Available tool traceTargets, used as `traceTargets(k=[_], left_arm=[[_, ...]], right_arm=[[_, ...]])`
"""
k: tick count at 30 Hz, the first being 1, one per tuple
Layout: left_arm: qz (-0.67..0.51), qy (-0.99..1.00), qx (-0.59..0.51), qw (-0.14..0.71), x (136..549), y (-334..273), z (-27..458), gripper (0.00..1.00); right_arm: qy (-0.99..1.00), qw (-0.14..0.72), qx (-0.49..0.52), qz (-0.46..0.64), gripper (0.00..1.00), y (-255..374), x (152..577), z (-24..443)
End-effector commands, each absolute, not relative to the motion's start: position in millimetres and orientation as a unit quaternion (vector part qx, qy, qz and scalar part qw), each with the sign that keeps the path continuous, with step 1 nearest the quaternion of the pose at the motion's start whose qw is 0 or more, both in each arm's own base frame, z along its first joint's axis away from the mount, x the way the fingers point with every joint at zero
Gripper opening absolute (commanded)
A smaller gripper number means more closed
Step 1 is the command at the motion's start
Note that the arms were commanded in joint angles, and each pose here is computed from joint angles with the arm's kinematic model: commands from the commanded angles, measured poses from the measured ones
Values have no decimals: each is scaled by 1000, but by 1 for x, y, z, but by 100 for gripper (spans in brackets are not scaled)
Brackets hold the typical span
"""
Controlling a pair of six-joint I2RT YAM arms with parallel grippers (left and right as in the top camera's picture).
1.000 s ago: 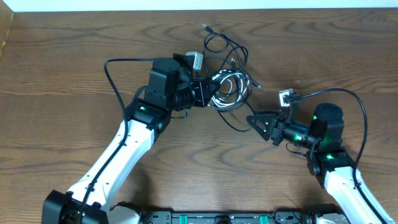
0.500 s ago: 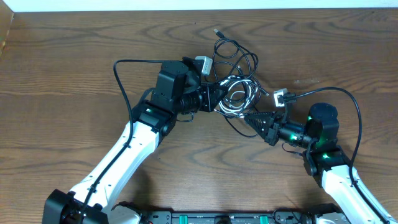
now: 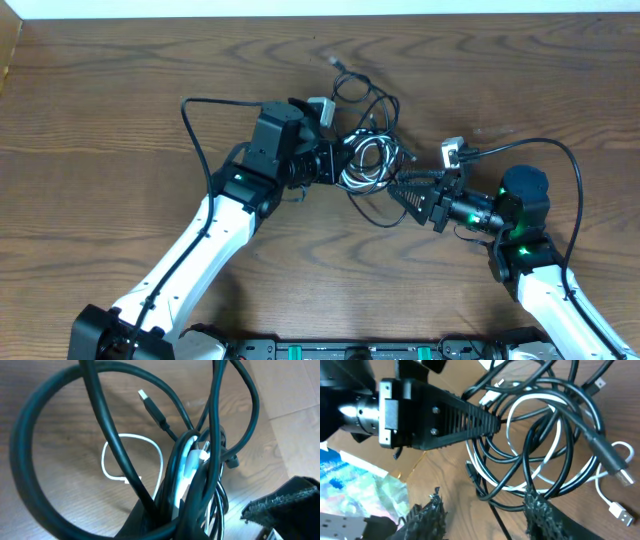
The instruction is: Untangle cables
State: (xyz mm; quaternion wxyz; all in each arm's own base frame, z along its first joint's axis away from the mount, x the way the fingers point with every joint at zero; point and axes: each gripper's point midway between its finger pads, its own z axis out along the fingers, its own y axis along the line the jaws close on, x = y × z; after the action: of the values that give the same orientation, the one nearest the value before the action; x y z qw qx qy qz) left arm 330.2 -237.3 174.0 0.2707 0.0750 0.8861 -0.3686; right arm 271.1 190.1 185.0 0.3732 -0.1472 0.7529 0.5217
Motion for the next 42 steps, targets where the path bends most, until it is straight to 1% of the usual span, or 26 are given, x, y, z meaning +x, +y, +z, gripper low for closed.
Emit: traceTargets(k=[1,8,10,12,13,14,15,16,17,19,23,25,29,33,37,42], left_arm=[[-413,869,104,252,320,-242,183,8],[-449,853,99,248,323,-241,195,8],[-457,848,100,249,322,-243,198,8],[-459,847,100,249,323,-244,200,8],[-459,847,100,249,323,-244,200,8],[-459,847,99,250,323,-243,199,8],[-457,848,99,251,324,-243,199,8],[-443,853,90,260,328,-240,196,8],[-428,859,81,269,333,-236,193,8],[-394,871,50,288,346,-225,186,8],[-339,884,-101,306,371,-196,176,8],[-333,880,-144,307,374,-192,175,8],[-325,884,-136,308,369,-203,172,8],[-317,893,-104,302,362,-216,164,8],[-287,897,-127,311,368,-206,155,8],[-228,862,-277,359,388,-162,156,8]], right_arm=[[756,380,-153,510,54,188,273,182],[776,351,-138,506,53,187,268,167],[778,348,-138,505,51,187,267,165],[777,347,-140,506,46,188,267,166],[776,347,-141,507,42,188,267,166],[775,346,-142,509,35,188,266,166],[775,345,-142,511,25,189,265,167],[773,340,-144,516,4,190,263,168],[770,337,-148,521,1,191,261,169],[763,326,-160,534,1,194,255,171],[746,311,-182,560,1,199,244,178],[735,314,-189,570,1,201,242,186],[706,345,-208,582,1,203,245,209],[685,387,-226,575,1,202,251,225],[701,407,-191,554,1,195,266,221],[749,400,-95,520,1,175,290,198]])
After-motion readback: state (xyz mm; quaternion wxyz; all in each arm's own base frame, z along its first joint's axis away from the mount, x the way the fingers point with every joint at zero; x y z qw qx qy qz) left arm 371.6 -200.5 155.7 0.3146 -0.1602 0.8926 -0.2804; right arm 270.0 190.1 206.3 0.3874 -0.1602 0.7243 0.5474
